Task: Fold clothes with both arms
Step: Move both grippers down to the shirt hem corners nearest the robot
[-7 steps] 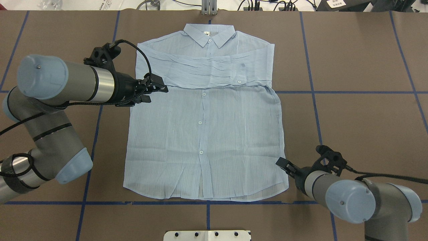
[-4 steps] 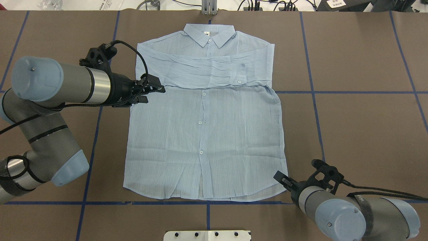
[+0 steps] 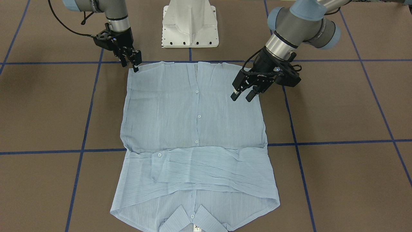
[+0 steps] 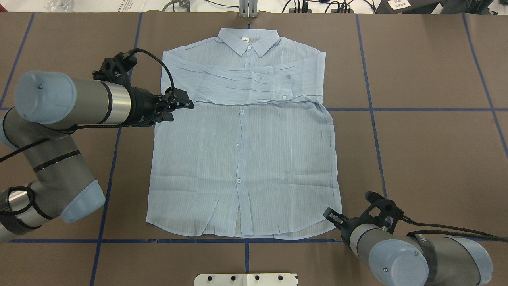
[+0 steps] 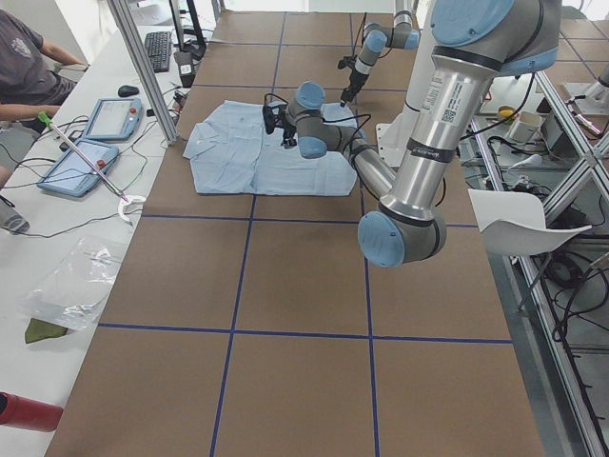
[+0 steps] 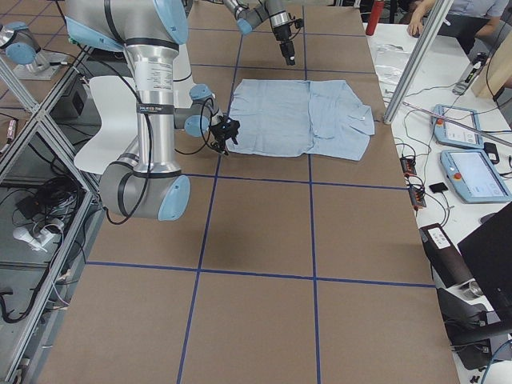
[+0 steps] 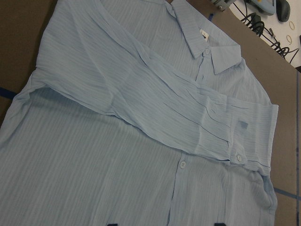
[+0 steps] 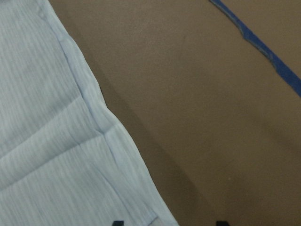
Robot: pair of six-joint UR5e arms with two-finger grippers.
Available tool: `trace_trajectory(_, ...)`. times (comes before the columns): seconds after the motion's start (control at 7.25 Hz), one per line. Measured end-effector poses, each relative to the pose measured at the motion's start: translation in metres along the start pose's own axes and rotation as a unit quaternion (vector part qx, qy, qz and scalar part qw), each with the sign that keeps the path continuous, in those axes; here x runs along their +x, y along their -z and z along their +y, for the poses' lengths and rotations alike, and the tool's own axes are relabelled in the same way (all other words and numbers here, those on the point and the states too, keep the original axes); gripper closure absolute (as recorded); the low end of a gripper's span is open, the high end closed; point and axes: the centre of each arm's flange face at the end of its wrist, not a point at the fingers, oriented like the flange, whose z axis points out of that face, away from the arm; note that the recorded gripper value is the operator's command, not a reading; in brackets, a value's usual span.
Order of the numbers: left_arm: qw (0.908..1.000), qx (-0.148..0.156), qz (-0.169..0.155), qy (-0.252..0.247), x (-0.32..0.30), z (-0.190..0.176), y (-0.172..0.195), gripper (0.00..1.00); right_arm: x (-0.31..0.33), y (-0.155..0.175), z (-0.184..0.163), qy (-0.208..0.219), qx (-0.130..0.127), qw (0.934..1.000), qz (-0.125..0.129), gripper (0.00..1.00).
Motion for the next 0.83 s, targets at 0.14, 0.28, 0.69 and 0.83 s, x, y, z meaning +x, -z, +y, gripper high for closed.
trace_trajectory(0.14, 1.0000, 0.000, 0.000, 0.000, -0.0003, 0.0001, -0.0003, 0.25, -0.0018, -0.0012, 0.0017, 0.000, 0.000, 1.0000, 0.000, 0.61)
trace_trajectory(0.28, 1.0000, 0.000, 0.000, 0.000, -0.0004, 0.0003, -0.0005, 0.25, -0.0030, -0.0020, 0.0027, 0.000, 0.000, 1.0000, -0.001, 0.93)
trace_trajectory(0.69, 1.0000, -0.001, -0.001, 0.001, -0.0007, 0.0008, -0.0011, 0.25, -0.0038, -0.0022, 0.0019, -0.001, 0.000, 1.0000, -0.001, 1.00)
trace_trajectory(0.83, 1.0000, -0.001, -0.001, 0.002, -0.0009, 0.0011, -0.0015, 0.25, -0.0034, -0.0022, 0.0011, -0.001, 0.001, 1.0000, 0.000, 1.00)
